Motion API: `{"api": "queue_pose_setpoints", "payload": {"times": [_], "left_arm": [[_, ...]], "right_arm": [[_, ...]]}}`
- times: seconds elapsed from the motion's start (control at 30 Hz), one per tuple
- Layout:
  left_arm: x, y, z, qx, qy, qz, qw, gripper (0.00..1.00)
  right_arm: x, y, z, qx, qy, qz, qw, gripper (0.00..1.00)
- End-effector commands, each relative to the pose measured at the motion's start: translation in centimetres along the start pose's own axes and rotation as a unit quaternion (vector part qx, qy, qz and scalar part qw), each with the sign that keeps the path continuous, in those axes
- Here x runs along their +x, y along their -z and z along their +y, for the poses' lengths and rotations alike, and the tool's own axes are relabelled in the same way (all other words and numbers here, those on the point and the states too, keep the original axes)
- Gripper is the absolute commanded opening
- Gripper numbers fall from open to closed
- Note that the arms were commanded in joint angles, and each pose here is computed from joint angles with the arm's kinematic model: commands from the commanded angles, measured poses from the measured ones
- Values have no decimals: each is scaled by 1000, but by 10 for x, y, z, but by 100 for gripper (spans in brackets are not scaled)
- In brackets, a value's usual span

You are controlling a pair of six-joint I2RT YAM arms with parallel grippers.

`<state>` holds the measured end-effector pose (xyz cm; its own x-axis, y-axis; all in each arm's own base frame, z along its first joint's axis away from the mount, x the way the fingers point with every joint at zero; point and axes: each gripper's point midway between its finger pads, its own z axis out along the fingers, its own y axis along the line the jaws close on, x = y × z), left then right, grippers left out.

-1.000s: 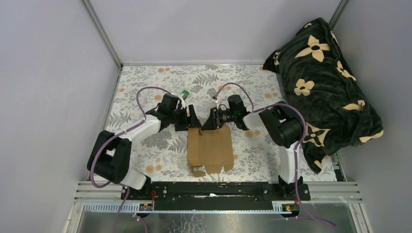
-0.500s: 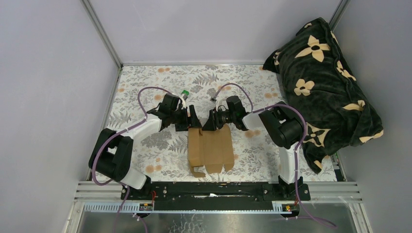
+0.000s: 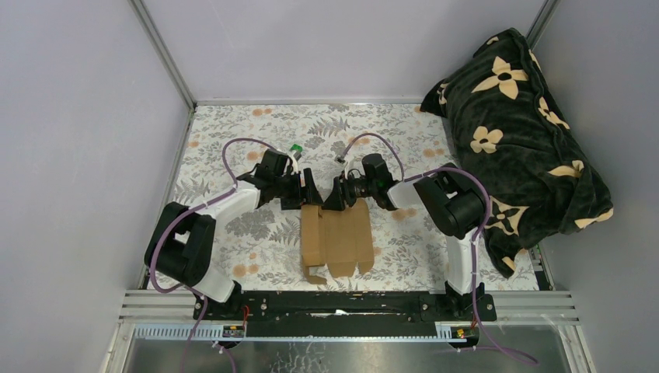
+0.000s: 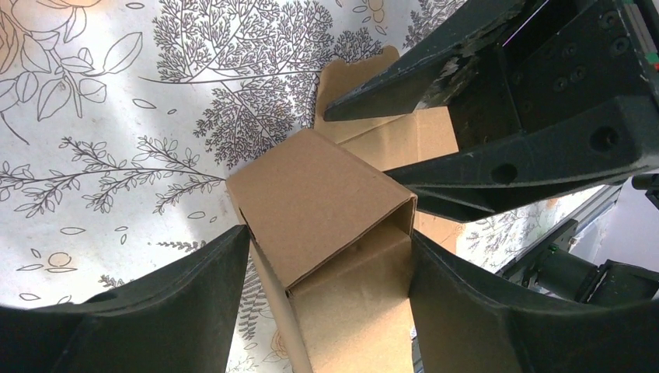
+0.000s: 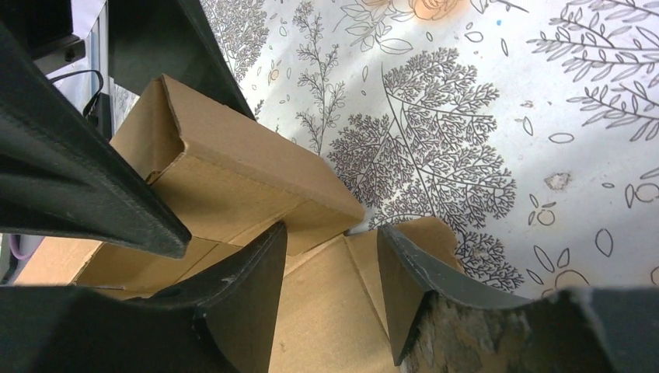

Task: Fold the paper box
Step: Fold the paper box at the center of the board.

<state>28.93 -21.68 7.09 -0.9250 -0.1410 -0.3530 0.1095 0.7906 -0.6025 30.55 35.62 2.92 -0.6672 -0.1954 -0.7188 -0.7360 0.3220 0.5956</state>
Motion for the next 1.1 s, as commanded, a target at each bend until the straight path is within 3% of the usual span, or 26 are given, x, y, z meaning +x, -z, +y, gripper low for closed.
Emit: {"api": "queue_pose_setpoints", "payload": {"times": [0.0, 0.6, 0.77, 0.9, 1.07], "left_arm": [[-10, -3, -4, 10, -19, -8, 1000, 77], [-8, -9, 0, 11, -26, 7, 1000, 76], [-8, -10, 0, 11, -28, 9, 1000, 76], [-9, -10, 0, 12, -30, 9, 999, 76], [-9, -10, 0, 14, -31, 11, 999, 76]], "right_arm": [[-41, -2, 36, -47, 90, -46, 994, 55], [-58, -14, 51, -83, 148, -64, 983, 60], [-56, -20, 55, -99, 148, -61, 982, 56], [-54, -23, 61, -123, 138, -66, 980, 47], [-47, -28, 68, -151, 131, -57, 978, 48]]}}
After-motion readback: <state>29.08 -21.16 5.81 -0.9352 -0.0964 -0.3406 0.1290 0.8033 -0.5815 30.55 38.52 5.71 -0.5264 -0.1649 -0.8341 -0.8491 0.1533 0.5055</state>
